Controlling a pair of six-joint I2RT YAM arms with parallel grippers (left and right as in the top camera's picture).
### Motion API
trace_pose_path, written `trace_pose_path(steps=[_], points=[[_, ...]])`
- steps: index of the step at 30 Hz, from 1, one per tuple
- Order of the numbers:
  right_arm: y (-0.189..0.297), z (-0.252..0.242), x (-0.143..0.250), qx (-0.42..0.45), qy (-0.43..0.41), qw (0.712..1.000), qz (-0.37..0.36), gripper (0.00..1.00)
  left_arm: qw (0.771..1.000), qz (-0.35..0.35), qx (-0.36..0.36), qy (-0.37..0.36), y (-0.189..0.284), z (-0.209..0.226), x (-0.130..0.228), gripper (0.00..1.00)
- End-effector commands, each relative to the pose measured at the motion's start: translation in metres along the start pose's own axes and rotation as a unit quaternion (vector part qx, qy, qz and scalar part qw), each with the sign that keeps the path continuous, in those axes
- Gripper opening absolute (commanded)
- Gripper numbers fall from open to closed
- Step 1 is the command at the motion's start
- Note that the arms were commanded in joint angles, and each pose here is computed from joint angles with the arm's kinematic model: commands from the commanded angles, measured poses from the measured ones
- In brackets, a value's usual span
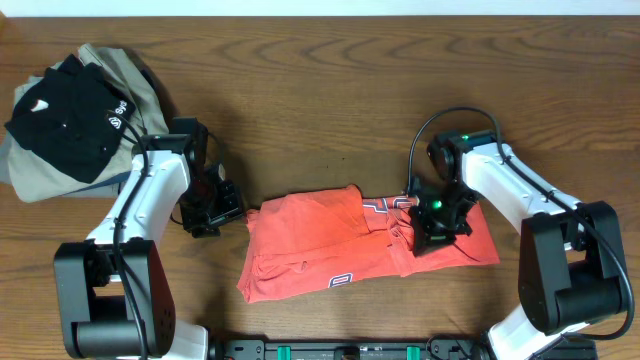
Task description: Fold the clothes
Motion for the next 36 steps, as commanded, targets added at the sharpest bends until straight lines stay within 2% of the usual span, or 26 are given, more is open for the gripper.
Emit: trace_pose_path(steps=[1, 9, 11, 14, 15, 16, 17, 18, 19, 24, 30, 32, 33, 34, 36], points=[[0.001, 0.001, 0.009, 0.006, 0.027, 0.999, 0.022, 0.10, 1.000, -0.008, 0.001, -0.004, 0.004, -0.001, -0.002, 0.59], [0.010, 0.008, 0.011, -0.002, 0.038, 0.999, 0.012, 0.13, 1.000, -0.009, 0.001, -0.004, 0.004, -0.001, -0.002, 0.59], [0.019, 0.005, 0.007, 0.027, 0.026, 0.999, -0.011, 0.17, 1.000, -0.009, 0.001, -0.004, 0.004, -0.001, -0.002, 0.59], [0.046, -0.009, -0.002, 0.116, -0.049, 0.989, -0.081, 0.23, 1.000, -0.009, 0.001, -0.004, 0.004, -0.001, -0.002, 0.59], [0.054, -0.012, -0.005, 0.136, -0.062, 0.983, -0.105, 0.28, 1.000, -0.009, 0.001, -0.004, 0.004, -0.001, -0.002, 0.59], [0.060, -0.014, -0.008, 0.150, -0.065, 0.978, -0.127, 0.46, 1.000, -0.009, 0.001, -0.004, 0.004, -0.001, -0.002, 0.59], [0.065, -0.015, -0.012, 0.157, -0.062, 0.974, -0.150, 0.71, 1.000, -0.009, 0.001, -0.004, 0.004, -0.001, -0.002, 0.59], [0.068, -0.016, -0.015, 0.162, -0.058, 0.971, -0.167, 0.80, 1.000, -0.009, 0.001, -0.004, 0.004, -0.001, -0.002, 0.59], [0.070, -0.016, -0.018, 0.163, -0.053, 0.969, -0.176, 0.82, 1.000, -0.009, 0.001, -0.004, 0.004, -0.001, -0.002, 0.59], [0.058, -0.021, -0.029, 0.155, -0.053, 0.973, -0.161, 0.73, 1.000, -0.009, 0.001, -0.004, 0.004, -0.001, -0.002, 0.59], [0.035, -0.012, -0.046, 0.137, -0.016, 0.981, -0.135, 0.74, 1.000, -0.009, 0.001, -0.004, 0.004, -0.001, -0.002, 0.59], [0.027, -0.008, -0.048, 0.139, -0.006, 0.983, -0.120, 0.69, 1.000, -0.008, 0.001, -0.004, 0.004, -0.001, -0.002, 0.59], [0.024, -0.007, -0.047, 0.140, -0.004, 0.984, -0.110, 0.64, 1.000, -0.007, 0.000, -0.004, 0.004, -0.001, -0.002, 0.59], [0.020, -0.005, -0.046, 0.140, -0.002, 0.985, -0.100, 0.55, 1.000, -0.007, 0.000, -0.004, 0.004, -0.001, -0.002, 0.59], [0.013, 0.000, -0.039, 0.137, -0.002, 0.988, -0.069, 0.18, 1.000, -0.007, 0.000, -0.004, 0.004, -0.001, -0.002, 0.59]])
Point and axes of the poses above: each gripper's point midway between its finger pads, its own y axis back along the fingers, its own z axis along the line the jaws close on, x = y × z, the point moved 7 cm from there along y, back along the fingers, and after that the axes turned 5 degrees about y, right-handed, at the moved point
